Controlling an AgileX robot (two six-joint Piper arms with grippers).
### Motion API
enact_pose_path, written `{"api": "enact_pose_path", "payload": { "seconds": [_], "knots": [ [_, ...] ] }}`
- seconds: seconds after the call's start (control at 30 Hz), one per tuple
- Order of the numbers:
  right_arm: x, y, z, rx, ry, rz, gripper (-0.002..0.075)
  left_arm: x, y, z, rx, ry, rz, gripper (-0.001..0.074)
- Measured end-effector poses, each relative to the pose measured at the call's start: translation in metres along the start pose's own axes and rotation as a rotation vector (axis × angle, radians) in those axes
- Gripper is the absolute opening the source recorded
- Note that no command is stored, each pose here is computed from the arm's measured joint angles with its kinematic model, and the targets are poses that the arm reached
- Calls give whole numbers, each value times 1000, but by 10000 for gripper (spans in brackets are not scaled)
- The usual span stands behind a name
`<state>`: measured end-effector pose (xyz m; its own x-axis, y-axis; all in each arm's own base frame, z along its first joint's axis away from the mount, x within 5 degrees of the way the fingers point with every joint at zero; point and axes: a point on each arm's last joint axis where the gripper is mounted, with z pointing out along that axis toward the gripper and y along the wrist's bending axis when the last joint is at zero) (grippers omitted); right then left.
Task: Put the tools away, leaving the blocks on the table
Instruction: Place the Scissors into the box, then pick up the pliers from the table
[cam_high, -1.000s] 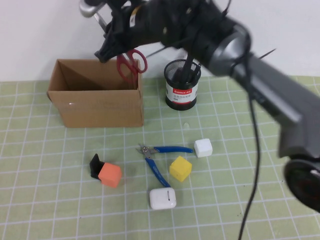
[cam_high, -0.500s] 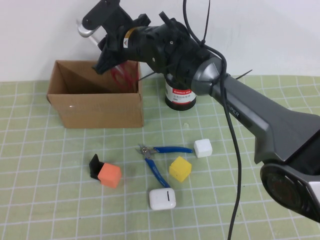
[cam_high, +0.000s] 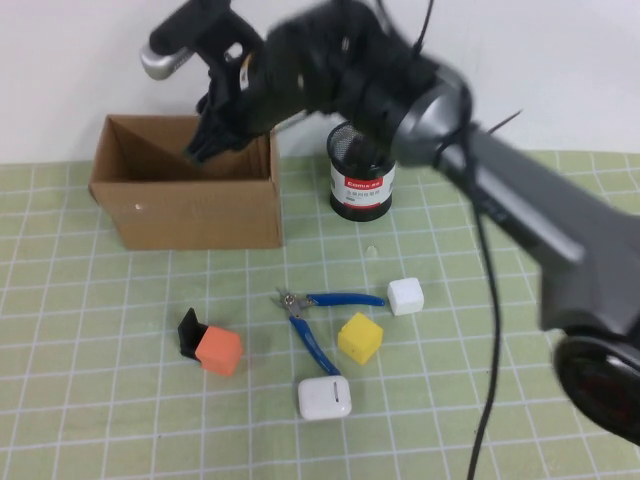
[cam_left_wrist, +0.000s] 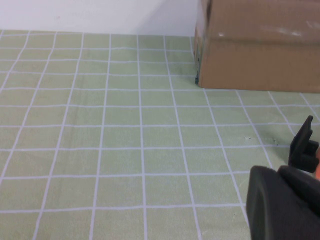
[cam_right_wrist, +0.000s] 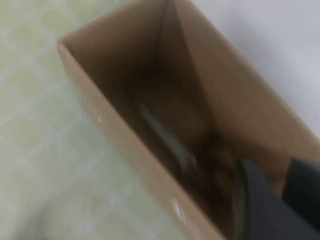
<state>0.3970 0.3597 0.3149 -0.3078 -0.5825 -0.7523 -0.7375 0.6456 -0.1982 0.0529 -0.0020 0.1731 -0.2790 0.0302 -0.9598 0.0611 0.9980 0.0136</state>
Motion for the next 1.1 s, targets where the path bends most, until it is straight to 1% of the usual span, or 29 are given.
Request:
{"api": "enact_pose_path", "payload": {
  "seconds": [0.1, 0.2, 0.3, 0.4, 0.5, 0.57, 0.67, 0.73, 0.83, 0.97, 1.1],
  "knots": [
    [-7, 1, -39, 42, 105, -49, 33, 0, 0, 0, 0, 0, 0, -4],
    [-4, -2, -60, 90, 212, -68, 3, 0, 0, 0, 0, 0, 0, -3],
    [2, -4, -59, 104, 256, 8, -5, 0, 0, 0, 0, 0, 0, -4],
    [18, -2, -47, 95, 330, 34, -7, 0, 0, 0, 0, 0, 0, -4],
    [40, 3, -34, 55, 429, 51, -8, 0, 0, 0, 0, 0, 0, -4],
    [56, 10, -26, 5, 492, 71, -8, 0, 0, 0, 0, 0, 0, -4],
    [79, 23, -14, -102, 578, 107, -6, 0, 0, 0, 0, 0, 0, -3],
    [93, 32, -6, -176, 628, 115, 12, 0, 0, 0, 0, 0, 0, -4],
    [109, 40, 7, -241, 679, 124, 101, 0, 0, 0, 0, 0, 0, -4],
    [125, 45, 28, -253, 704, 120, 235, 0, 0, 0, 0, 0, 0, -4],
    [138, 47, 48, -250, 705, 122, 274, 0, 0, 0, 0, 0, 0, -3]
  ]
}}
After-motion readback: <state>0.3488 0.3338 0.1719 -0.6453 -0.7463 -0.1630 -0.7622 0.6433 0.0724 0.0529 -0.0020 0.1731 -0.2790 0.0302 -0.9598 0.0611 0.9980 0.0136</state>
